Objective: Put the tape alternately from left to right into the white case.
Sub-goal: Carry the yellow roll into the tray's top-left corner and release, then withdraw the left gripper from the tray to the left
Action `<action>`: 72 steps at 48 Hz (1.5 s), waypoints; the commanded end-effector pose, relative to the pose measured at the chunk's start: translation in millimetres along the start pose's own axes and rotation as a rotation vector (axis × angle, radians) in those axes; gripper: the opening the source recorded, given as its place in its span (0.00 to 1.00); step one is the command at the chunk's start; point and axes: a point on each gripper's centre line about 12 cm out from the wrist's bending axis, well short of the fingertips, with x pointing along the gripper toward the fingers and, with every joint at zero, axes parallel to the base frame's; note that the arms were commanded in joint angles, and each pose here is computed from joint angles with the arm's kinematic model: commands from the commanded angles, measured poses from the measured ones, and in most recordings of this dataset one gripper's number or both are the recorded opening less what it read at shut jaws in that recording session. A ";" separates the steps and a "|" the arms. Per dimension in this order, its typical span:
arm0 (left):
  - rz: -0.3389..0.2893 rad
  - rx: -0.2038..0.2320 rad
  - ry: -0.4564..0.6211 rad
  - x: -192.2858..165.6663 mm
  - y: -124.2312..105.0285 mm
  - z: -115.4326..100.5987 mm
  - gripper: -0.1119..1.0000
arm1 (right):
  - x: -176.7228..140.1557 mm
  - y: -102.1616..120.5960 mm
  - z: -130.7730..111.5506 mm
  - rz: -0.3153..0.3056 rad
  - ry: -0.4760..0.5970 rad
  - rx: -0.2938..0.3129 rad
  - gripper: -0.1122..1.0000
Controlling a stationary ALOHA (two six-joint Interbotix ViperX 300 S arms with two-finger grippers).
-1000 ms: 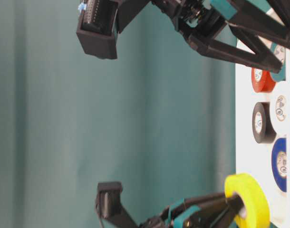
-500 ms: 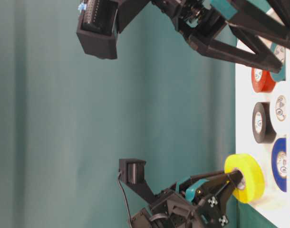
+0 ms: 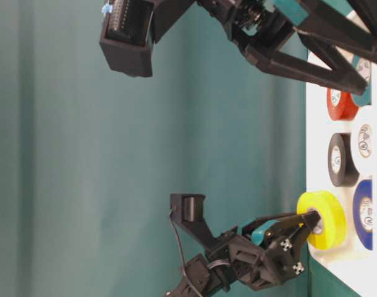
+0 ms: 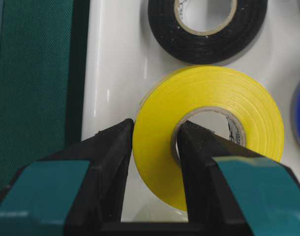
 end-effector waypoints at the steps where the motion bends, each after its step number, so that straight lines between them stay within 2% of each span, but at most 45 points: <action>1: 0.027 -0.007 -0.036 -2.9 10.5 12.2 0.08 | -2.7 1.9 5.5 0.006 -0.019 -0.003 0.83; 14: 0.015 -0.013 -0.018 -1.7 7.8 7.5 0.08 | -2.6 1.7 3.6 0.006 -0.014 -0.003 0.83; 17: 0.015 -0.013 -0.018 -2.1 7.7 7.3 0.12 | -2.6 1.9 4.4 0.007 -0.017 -0.003 0.83; 23: 0.010 -0.006 -0.019 -2.4 4.0 8.3 0.34 | -2.6 2.0 4.5 0.008 -0.018 -0.002 0.83; 30: 0.007 0.003 -0.029 -5.3 0.9 11.8 0.74 | -2.6 1.9 3.9 0.008 -0.017 -0.002 0.83; 34: 0.008 0.009 -0.037 -8.2 0.1 14.1 0.91 | -2.6 1.9 3.9 0.008 -0.017 -0.003 0.83; 48: 0.001 0.030 -0.068 -25.5 -11.6 18.9 0.90 | -3.0 1.8 4.6 0.006 -0.017 -0.003 0.83; 60: -0.042 0.093 -0.110 -52.6 -46.0 20.4 0.90 | -2.7 1.9 5.5 0.006 -0.019 -0.003 0.83; 66: -0.082 0.128 -0.126 -64.4 -70.9 17.6 0.90 | -3.2 2.1 7.2 0.007 -0.024 -0.003 0.83; 72: -0.124 0.132 -0.136 -72.8 -93.4 14.6 0.90 | -2.8 2.2 7.4 0.007 -0.024 -0.004 0.83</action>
